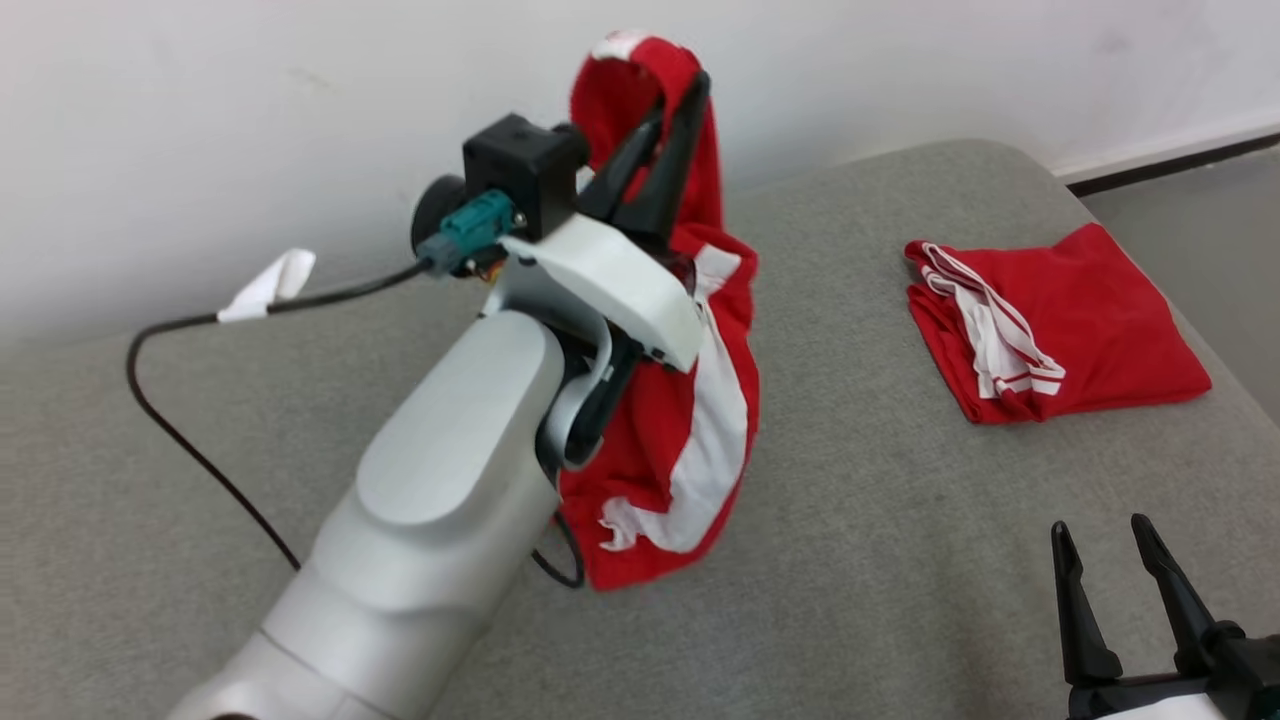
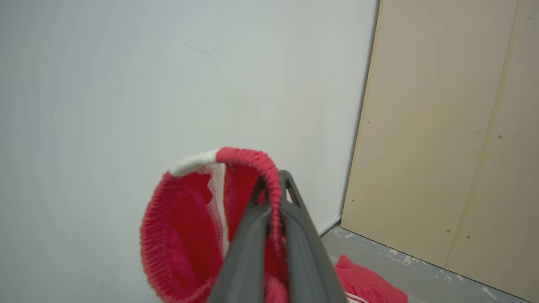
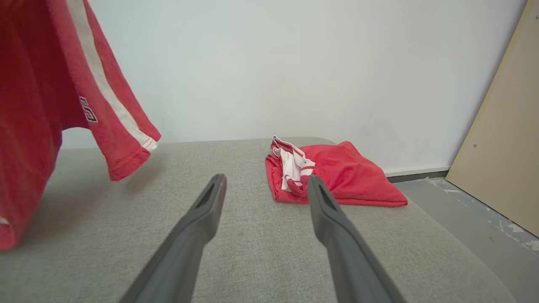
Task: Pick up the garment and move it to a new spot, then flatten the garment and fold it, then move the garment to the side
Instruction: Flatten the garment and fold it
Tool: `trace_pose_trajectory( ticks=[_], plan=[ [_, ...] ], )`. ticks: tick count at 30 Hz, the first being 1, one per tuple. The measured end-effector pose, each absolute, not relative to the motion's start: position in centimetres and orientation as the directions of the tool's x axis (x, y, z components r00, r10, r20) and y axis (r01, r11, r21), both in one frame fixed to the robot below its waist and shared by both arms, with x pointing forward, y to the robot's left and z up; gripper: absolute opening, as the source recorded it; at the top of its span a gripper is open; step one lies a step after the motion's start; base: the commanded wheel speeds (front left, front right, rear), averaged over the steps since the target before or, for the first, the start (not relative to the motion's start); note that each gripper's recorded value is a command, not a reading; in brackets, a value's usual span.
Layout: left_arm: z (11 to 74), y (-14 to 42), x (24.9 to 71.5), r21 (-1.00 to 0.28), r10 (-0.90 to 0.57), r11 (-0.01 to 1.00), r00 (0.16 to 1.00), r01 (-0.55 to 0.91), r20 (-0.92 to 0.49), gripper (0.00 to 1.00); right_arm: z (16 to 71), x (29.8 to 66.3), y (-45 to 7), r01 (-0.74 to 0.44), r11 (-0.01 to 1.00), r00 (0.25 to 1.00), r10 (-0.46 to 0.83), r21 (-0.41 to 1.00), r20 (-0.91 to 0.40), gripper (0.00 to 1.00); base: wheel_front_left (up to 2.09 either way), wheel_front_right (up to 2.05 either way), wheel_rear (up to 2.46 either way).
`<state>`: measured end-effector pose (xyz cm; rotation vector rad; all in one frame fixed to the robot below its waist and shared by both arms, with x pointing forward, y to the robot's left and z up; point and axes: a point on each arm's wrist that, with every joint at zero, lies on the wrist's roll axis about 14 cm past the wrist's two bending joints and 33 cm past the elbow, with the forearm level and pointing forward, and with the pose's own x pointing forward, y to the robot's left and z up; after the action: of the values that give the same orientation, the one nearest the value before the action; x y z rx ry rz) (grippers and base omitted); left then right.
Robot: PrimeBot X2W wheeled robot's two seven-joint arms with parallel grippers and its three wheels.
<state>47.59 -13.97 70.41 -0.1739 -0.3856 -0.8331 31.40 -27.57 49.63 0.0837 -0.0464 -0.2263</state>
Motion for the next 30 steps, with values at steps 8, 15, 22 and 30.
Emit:
trace_pose_trajectory(
  ticks=[8,15,22,30],
  plan=[
    [65.7,-8.0,47.0,-0.218,-0.512,0.777,0.794,0.590,0.327,0.00,48.7,31.1,-26.3,0.185,0.978,0.982,-0.187,0.093,0.015,1.00,0.00,0.00,0.00],
    [57.4,4.6,47.6,-0.307,-0.199,0.923,0.970,0.234,0.142,0.00,48.2,32.4,-24.4,0.109,0.990,0.994,-0.110,0.087,0.001,1.00,0.00,0.00,0.00],
    [50.6,13.8,44.5,-0.303,0.050,0.951,0.998,-0.057,-0.030,0.00,48.0,33.9,-22.2,0.023,0.997,1.000,-0.023,0.076,-0.006,1.00,0.00,0.00,0.00],
    [44.6,16.9,39.1,-0.308,0.136,0.932,0.972,-0.192,-0.192,0.00,47.6,34.7,-20.6,-0.036,0.997,0.999,0.037,0.071,-0.015,1.00,0.00,0.00,0.00]
  ],
)
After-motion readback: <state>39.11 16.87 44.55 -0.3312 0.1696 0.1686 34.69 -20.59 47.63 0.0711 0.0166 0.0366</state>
